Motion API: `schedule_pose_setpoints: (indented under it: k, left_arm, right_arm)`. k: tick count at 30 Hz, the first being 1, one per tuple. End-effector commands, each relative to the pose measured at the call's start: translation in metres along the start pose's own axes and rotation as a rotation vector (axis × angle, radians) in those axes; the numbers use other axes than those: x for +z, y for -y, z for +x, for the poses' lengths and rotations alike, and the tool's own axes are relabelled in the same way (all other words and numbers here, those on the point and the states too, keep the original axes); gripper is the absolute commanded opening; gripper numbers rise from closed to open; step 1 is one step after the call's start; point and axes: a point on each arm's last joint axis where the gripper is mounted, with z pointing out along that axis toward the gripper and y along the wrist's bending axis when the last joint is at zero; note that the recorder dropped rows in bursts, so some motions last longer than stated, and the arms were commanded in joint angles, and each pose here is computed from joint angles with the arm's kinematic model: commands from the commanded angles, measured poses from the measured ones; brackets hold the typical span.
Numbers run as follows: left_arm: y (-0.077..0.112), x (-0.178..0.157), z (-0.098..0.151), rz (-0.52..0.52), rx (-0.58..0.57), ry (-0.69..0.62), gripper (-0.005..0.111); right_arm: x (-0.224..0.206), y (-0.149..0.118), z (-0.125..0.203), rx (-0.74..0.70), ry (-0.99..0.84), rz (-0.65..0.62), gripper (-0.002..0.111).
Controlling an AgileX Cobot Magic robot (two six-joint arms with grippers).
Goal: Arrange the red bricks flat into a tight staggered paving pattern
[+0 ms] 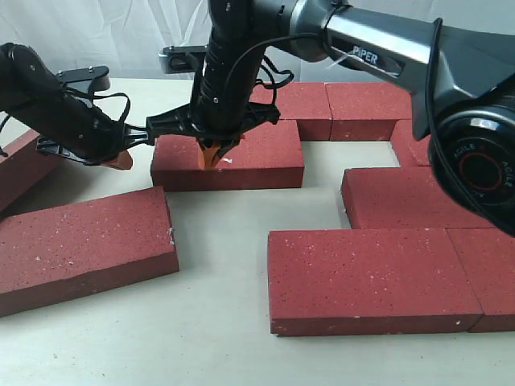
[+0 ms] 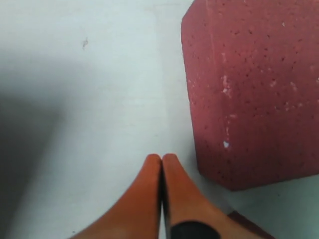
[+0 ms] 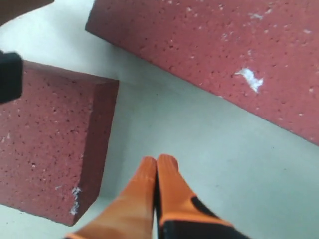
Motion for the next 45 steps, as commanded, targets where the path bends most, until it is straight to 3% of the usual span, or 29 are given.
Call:
schedule_pose_setpoints:
  k: [1, 10, 18, 27, 45]
  left_arm:
    - [0.003, -0.007, -0.003, 0.001, 0.005, -0.04, 0.0]
    - [0.01, -0.018, -0.031, 0.014, -0.038, 0.031, 0.0]
    - [0.007, 0.013, -0.024, 0.05, -0.151, -0.017, 0.0]
    - [0.005, 0.022, -0.027, 0.062, -0.209, 0.024, 0.0]
    - [0.005, 0.038, -0.025, 0.105, -0.34, 0.025, 0.0]
  right_arm:
    - [0.015, 0.002, 0.002, 0.001, -0.032, 0.023, -0.001]
    - [0.024, 0.011, 0.001, 0.054, -0.035, 0.106, -0.001]
    - [0.036, 0.014, 0.002, 0.086, -0.056, 0.115, -0.001]
    - [0.058, 0.03, 0.0, 0.116, -0.041, 0.234, -0.001]
    - [0.057, 0.035, -0.007, 0.107, 0.037, 0.284, -0.001]
